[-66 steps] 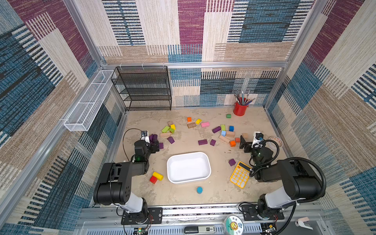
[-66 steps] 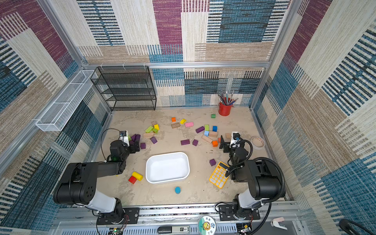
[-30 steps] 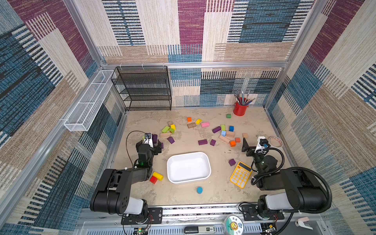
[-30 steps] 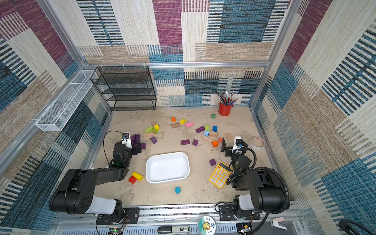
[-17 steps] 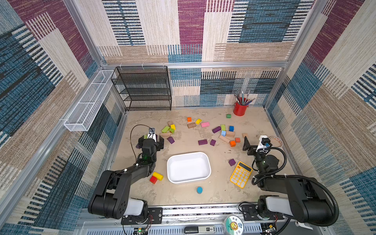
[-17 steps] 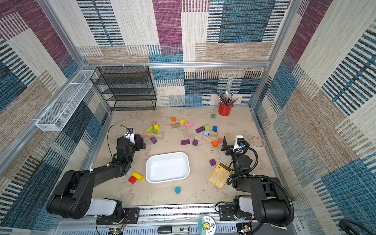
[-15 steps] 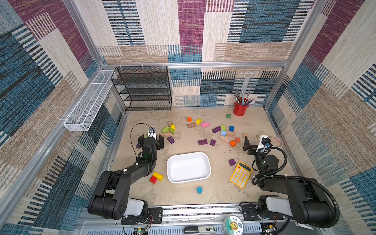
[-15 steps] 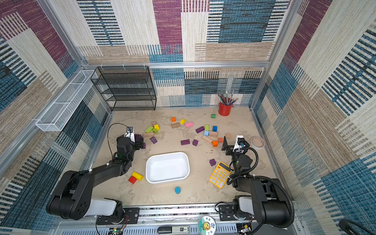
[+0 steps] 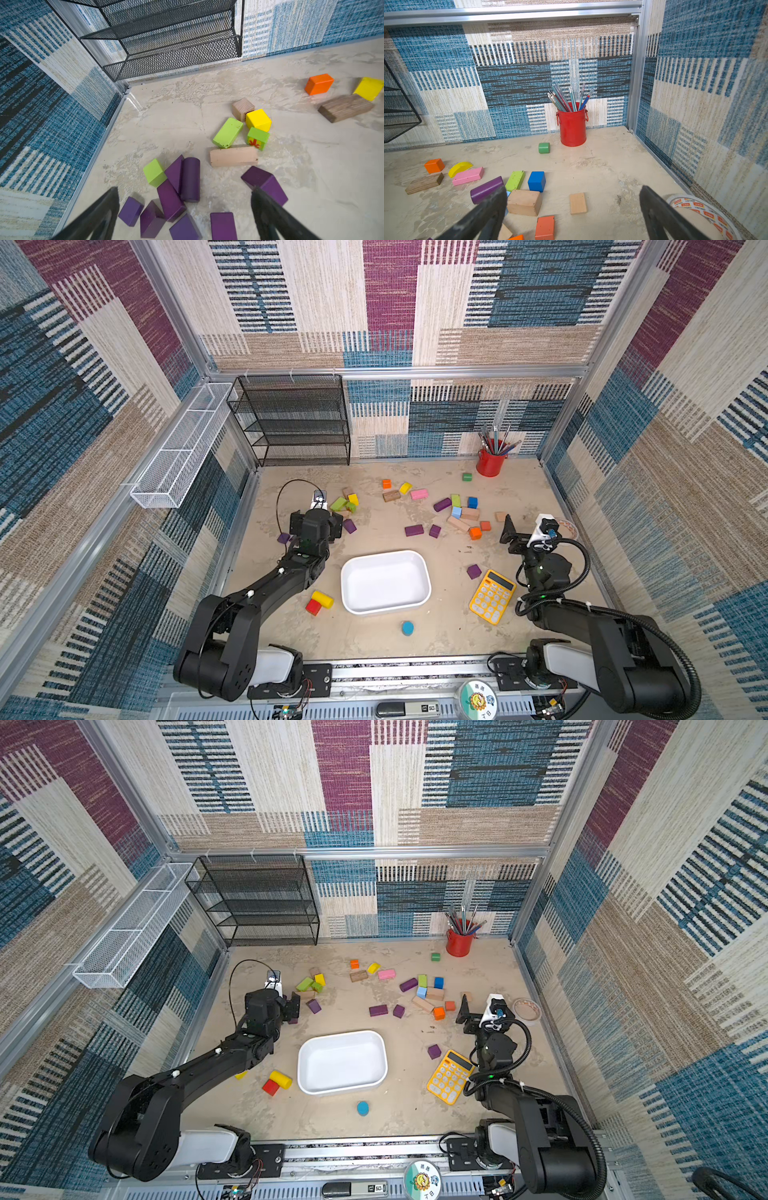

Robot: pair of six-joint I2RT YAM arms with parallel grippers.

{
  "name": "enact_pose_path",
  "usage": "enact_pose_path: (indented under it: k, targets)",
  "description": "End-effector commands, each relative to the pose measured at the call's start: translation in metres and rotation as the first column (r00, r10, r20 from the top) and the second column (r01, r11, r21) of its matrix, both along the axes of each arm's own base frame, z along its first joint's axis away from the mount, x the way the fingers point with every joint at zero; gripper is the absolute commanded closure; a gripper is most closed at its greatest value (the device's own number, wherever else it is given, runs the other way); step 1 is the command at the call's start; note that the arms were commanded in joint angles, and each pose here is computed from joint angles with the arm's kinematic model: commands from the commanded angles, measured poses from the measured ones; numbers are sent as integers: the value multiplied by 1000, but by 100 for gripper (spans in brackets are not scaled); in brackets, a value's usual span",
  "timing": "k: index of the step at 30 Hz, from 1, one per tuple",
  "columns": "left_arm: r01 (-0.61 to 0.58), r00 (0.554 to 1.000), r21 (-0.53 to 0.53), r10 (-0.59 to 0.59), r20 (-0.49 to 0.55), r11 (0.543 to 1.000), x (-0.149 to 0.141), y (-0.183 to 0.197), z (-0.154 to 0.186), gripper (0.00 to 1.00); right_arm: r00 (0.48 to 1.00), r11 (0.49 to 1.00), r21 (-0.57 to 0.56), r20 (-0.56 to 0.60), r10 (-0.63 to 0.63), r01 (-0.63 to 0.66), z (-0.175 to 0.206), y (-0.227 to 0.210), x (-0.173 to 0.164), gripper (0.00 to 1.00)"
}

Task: Pick purple bricks into the storage bin
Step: Pick up the building block from the center of the board.

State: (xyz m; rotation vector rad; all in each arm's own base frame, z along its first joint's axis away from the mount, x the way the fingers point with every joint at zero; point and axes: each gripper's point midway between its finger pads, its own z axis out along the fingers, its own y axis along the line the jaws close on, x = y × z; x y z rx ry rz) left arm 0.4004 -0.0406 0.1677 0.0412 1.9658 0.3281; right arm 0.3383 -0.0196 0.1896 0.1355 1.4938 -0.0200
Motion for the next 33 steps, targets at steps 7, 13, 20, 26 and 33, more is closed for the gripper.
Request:
enact_pose_path:
  k: [7, 13, 20, 26, 33]
  targets:
    - [-32, 989, -61, 23, -146, 998, -6, -5, -2, 2, 999, 999, 35, -35, -39, 40, -2, -5, 7, 0]
    - [-49, 971, -85, 28, -239, 995, -6, -13, -8, 3, 996, 1000, 5, -84, -24, 25, -8, 5, 20, 1]
    - [-33, 945, -137, -13, -326, 990, -10, -26, -15, 6, 993, 999, -42, -122, 7, -12, -12, 21, 30, 0]
    - [-18, 908, -223, -78, -412, 975, -13, -44, -16, 8, 987, 998, -53, -159, 18, -27, -18, 27, 38, 0]
    - [-12, 852, -305, -150, -501, 952, -33, -58, -5, 9, 977, 997, -41, -205, 51, -61, -22, 39, 46, 0]
